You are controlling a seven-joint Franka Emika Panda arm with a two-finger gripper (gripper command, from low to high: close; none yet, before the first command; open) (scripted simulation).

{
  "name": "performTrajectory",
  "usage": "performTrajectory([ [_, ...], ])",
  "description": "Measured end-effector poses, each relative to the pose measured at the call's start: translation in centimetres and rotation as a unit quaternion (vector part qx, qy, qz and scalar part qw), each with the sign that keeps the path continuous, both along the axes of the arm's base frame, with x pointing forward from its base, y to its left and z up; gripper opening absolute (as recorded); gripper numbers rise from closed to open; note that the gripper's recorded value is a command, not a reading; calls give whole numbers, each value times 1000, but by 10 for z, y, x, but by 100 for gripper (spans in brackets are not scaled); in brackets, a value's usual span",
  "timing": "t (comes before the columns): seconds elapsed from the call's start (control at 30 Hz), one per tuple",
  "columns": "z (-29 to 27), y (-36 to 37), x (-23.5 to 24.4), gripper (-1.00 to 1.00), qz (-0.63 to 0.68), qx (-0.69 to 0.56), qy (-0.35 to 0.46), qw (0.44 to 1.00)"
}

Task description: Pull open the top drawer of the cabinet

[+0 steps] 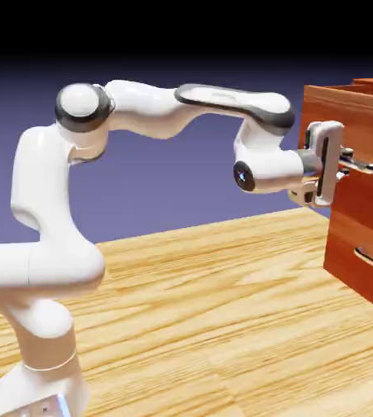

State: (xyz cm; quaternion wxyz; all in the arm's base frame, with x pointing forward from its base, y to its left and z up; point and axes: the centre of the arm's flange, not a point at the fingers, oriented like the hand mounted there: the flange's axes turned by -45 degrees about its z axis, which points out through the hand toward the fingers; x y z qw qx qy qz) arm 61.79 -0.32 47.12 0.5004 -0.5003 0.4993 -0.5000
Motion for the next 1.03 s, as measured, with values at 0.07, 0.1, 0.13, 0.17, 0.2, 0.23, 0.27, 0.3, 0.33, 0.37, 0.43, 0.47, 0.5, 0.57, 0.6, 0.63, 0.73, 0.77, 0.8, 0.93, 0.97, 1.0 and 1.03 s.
performTrajectory([
  [0.07, 1, 0, -13, -100, -1, 1, 0, 1000],
  [0.1, 1, 0, -19, -100, 0, 1, 0, 1000],
  [0.13, 1, 0, -26, -100, 0, 0, 0, 1000],
  [0.17, 1, 0, -32, -100, 0, 0, 0, 1000],
  [0.2, 1, 0, -39, -100, 0, 1, 0, 1000],
  [0.23, 1, 0, -45, -100, 0, 0, 0, 1000],
  [0.27, 1, 0, -51, -100, 0, 1, 0, 1000],
  [0.3, 1, 0, -55, -100, 0, 1, -1, 1000],
  [0.33, 1, 0, -57, -100, 0, 0, -1, 1000],
  [0.37, 1, 0, -58, -100, 0, 0, -1, 1000],
  [0.43, 1, 0, -59, -100, 0, 0, -1, 1000],
  [0.47, 1, 0, -59, -100, 0, 0, 0, 1000],
  [0.5, 3, 0, -60, -100, 0, 0, -2, 1000],
  [0.57, 5, 0, -63, -100, 0, -1, -4, 1000],
  [0.6, 5, 0, -64, -100, 0, 0, -4, 1000],
  [0.63, 4, 0, -65, -100, 0, 0, -4, 1000],
  [0.73, 0, 0, -73, -100, 0, 0, 1, 1000],
  [0.77, 0, 0, -75, -100, 0, 0, 1, 1000],
  [0.8, 1, 0, -77, -100, 0, 0, 1, 1000],
  [0.93, 4, 0, -83, -100, -1, 2, -3, 1000],
  [0.97, 5, 0, -84, -100, -2, 3, -5, 1000],
  [1.0, 6, 0, -86, -100, -2, 4, -6, 1000],
  [1.03, 7, 0, -87, -100, -3, 4, -8, 1000],
])
